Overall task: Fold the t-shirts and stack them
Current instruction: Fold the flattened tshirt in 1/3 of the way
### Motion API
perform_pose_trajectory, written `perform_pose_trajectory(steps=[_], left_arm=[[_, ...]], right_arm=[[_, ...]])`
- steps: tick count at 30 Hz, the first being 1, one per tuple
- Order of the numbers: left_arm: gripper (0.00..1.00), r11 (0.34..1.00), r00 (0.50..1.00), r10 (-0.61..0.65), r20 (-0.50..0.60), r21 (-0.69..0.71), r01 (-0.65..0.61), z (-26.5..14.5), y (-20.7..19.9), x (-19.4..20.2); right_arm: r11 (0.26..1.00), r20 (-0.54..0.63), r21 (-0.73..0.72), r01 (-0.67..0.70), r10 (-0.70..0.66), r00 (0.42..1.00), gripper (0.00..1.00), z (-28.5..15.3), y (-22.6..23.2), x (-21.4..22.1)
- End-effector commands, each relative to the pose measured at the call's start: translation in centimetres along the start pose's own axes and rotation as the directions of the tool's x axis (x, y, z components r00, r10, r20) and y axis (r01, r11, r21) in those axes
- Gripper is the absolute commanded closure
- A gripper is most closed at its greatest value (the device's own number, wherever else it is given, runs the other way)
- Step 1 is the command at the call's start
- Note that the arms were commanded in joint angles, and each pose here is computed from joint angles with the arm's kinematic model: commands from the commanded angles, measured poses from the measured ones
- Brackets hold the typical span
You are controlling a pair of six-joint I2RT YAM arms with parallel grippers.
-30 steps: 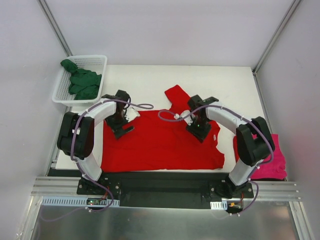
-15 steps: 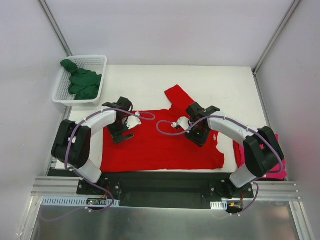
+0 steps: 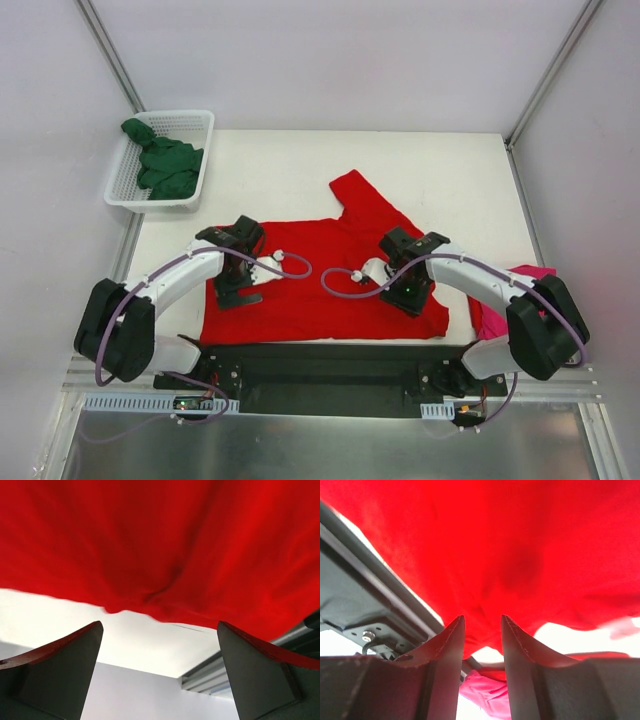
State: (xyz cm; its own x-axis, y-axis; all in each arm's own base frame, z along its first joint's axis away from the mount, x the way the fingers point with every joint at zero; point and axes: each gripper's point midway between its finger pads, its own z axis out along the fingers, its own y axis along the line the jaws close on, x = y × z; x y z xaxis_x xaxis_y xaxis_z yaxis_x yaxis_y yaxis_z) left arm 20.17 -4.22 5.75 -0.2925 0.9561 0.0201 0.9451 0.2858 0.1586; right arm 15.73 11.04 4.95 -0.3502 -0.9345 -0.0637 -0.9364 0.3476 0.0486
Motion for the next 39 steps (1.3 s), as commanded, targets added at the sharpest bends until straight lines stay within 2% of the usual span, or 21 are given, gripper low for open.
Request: perform_pose_trajectory(steps=[1,5,12,17,28,39], left_arm=[[0.01,0.994,0.996,0.074,-0.054,0.078,-0.070,1.7,-2.2,1.6],[0.01,0.992,0.992,0.107,-0.064,0.078,-0.101,3.3,-1.9,1.4],[0.01,0.990,0.992,0.116,-0.052,0.085,-0.112,5.3,-1.7,0.5],[0.01,0.982,0.989,0.144,-0.046,0.131,-0.136,6.4,-3.0,0.3],[0.01,0.961,0.975,0.221,0.018,0.166,-0.221,5.6,-5.4,-0.6],[0.01,0.943,0.964,0.267,0.019,0.203,-0.265,4.6,-7.0,0.4]], right_arm=[[0.998,-0.003,-0.018,0.065,-0.065,0.998,0.61,1.3,1.1,1.0],[0.995,-0.014,0.009,0.096,-0.096,0.995,0.61,2.6,0.2,0.7],[0.995,-0.052,-0.024,0.098,-0.099,0.994,0.61,3.3,0.7,1.5],[0.993,-0.082,-0.065,0.101,-0.106,0.991,0.61,3.8,1.6,2.3],[0.973,-0.092,-0.180,0.142,-0.160,0.983,0.59,2.9,3.9,3.2],[0.930,-0.111,-0.317,0.186,-0.231,0.967,0.59,1.7,6.1,4.5]])
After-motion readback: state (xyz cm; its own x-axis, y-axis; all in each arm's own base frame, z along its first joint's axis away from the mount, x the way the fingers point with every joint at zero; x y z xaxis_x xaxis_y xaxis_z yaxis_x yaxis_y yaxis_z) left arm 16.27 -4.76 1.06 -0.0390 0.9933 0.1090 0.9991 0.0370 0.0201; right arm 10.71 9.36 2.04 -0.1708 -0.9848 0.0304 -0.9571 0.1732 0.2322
